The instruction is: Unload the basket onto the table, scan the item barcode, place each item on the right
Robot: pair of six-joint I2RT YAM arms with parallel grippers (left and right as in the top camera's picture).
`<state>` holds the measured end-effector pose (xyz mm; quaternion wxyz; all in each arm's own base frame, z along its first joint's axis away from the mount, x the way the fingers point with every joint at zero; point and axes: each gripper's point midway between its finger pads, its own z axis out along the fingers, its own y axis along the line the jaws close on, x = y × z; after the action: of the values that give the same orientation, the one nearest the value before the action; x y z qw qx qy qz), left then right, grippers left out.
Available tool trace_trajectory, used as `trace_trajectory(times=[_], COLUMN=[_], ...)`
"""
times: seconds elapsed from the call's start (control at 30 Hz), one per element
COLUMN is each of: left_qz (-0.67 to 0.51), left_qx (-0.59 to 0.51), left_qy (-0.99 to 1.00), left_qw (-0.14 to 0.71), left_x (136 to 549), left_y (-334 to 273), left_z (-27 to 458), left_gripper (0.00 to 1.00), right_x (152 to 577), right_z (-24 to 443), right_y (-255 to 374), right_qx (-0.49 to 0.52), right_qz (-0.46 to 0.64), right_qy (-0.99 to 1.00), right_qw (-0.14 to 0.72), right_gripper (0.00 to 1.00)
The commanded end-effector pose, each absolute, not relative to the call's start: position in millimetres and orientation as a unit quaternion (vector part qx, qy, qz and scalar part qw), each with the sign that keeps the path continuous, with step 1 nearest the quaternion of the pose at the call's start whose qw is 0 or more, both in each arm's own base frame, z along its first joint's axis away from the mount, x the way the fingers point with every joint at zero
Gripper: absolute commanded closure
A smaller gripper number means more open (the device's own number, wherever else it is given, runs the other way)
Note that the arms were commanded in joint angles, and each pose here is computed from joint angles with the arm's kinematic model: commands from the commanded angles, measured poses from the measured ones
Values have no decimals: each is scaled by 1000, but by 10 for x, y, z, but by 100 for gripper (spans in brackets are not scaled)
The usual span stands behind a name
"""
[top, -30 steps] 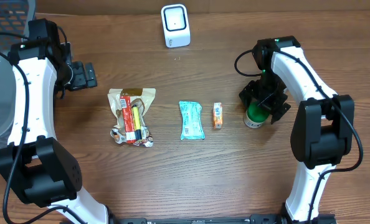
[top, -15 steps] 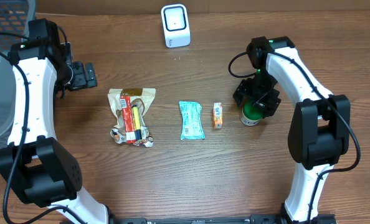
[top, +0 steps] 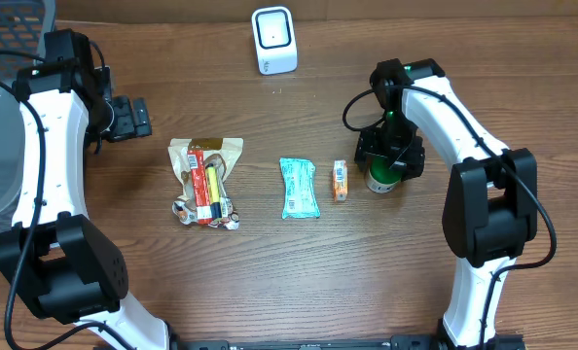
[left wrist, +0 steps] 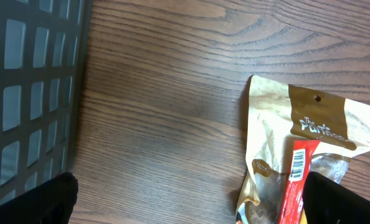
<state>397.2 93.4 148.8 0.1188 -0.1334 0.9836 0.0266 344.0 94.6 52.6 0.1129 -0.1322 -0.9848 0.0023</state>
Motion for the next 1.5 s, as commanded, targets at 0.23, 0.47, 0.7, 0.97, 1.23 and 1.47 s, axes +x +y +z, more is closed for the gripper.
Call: trace_trajectory(times=[0.23,0.47,0.7,0.97,1.23,1.47], left_qz=[26,26,26,25,25,25], left_qx=[-124,-124,-125,-124,-124,-124], left_qy=[982,982,982,982,982,982], left_qw=[139,139,139,139,139,139], left_x=[4014,4014,4014,4015,4015,4015], left_y=[923,923,925,922,922,922], left_z=[1627,1627,1627,1627,1627,1627], left_gripper=[0,0,0,0,0,0], right_x=[3451,3371,3457,3448,3392,3445], right_z=[588,784,1396,1497,1132,807], right_y=[952,911,851,752,771,813], right_qx=[-114,-98,-121,-187,-233,-233], right_qz=[0,3,-18,-26,-28,-44], right_qy=[-988,-990,-992,-982,-972,-971], right_qw=[101,97,-7,-25,-9,-23], right_gripper=[14,0,0,0,0,0])
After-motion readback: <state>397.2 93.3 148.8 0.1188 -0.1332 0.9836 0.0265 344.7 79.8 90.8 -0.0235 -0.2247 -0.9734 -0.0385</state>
